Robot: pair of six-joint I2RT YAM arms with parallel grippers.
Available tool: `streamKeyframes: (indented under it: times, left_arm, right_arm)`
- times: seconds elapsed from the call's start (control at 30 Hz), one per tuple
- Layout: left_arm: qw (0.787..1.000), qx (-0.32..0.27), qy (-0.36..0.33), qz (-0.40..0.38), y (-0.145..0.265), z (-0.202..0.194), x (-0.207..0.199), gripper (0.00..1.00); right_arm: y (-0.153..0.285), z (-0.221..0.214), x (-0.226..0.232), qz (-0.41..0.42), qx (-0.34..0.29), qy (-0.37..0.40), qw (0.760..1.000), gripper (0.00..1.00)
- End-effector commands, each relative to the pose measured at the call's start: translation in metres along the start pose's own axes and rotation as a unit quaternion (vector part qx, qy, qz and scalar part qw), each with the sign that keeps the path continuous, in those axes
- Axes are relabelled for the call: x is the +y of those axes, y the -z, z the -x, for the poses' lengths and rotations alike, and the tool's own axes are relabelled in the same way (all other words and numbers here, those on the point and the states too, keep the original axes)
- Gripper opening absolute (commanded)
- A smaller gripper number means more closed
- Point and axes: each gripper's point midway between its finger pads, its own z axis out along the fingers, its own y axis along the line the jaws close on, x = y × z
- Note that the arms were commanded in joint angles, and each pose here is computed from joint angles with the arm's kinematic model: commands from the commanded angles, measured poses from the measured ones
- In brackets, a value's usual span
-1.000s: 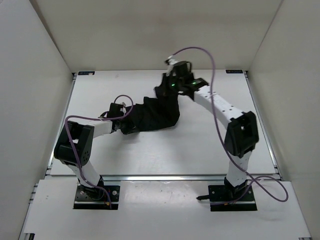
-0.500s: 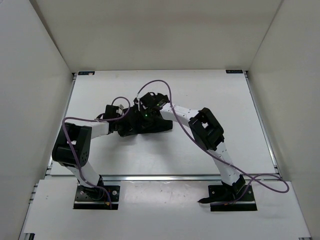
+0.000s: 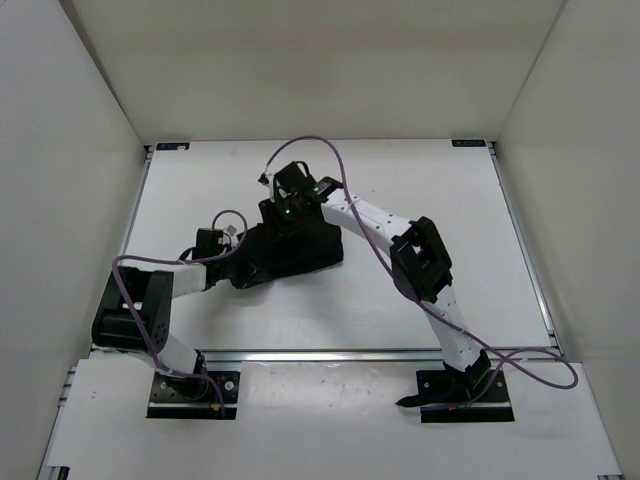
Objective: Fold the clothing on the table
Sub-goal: Fold the skirt
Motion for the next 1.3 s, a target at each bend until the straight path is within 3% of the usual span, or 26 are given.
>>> streamKeyframes:
  times: [0.0,0.03,0.1,0.2,0.33,0.47,0.57,0.67,0.7,0.83,1.07,1.27]
  left_arm:
    - [0.997,-0.019,0.012,-0.08,0.018,0.006,-0.036,0.19]
    - [0.995,-0.035,0.011,-0.09,0.025,0.009,-0.042,0.2]
    - [0.993,-0.066,0.03,-0.095,0.035,0.017,-0.049,0.33]
    - [0.988,-0.097,0.028,-0.116,0.051,0.023,-0.062,0.35]
    - [0.986,-0.118,0.022,-0.112,0.066,0.03,-0.066,0.38]
    - [0.987,-0.143,0.031,-0.065,0.073,0.032,-0.045,0.41]
    - [0.987,-0.148,0.034,-0.045,0.072,0.033,-0.03,0.39]
    - [0.984,-0.177,0.024,-0.03,0.084,0.043,-0.029,0.38]
    - [0.982,-0.186,0.027,-0.015,0.087,0.046,-0.025,0.38]
    - [0.972,-0.234,-0.018,0.008,0.119,0.082,-0.038,0.39]
    - [0.958,-0.28,-0.054,0.034,0.159,0.116,-0.063,0.42]
    - [0.954,-0.291,-0.059,0.042,0.17,0.122,-0.068,0.43]
  right_arm:
    - [0.097,0.08,0.029,0.002,-0.121,0.027,0.992,0.39]
    - [0.113,0.085,0.033,0.008,-0.133,0.026,0.991,0.4]
    - [0.137,0.095,0.037,0.02,-0.158,0.019,0.987,0.42]
    - [0.151,0.095,0.037,0.034,-0.181,0.004,0.983,0.43]
    - [0.145,0.092,-0.005,0.006,-0.194,-0.039,0.98,0.41]
    - [0.118,0.095,-0.039,-0.02,-0.176,-0.069,0.982,0.37]
    - [0.083,0.089,-0.062,-0.053,-0.14,-0.093,0.984,0.16]
    - [0.045,0.078,-0.076,-0.08,-0.101,-0.113,0.985,0.0]
    - [0.034,0.076,-0.077,-0.081,-0.089,-0.116,0.986,0.0]
    - [0.004,0.075,-0.038,-0.046,-0.068,-0.07,0.994,0.0]
    - [0.001,0.061,0.052,0.073,-0.035,0.015,0.997,0.0]
    - [0.023,0.065,0.086,0.104,-0.047,0.044,0.992,0.17]
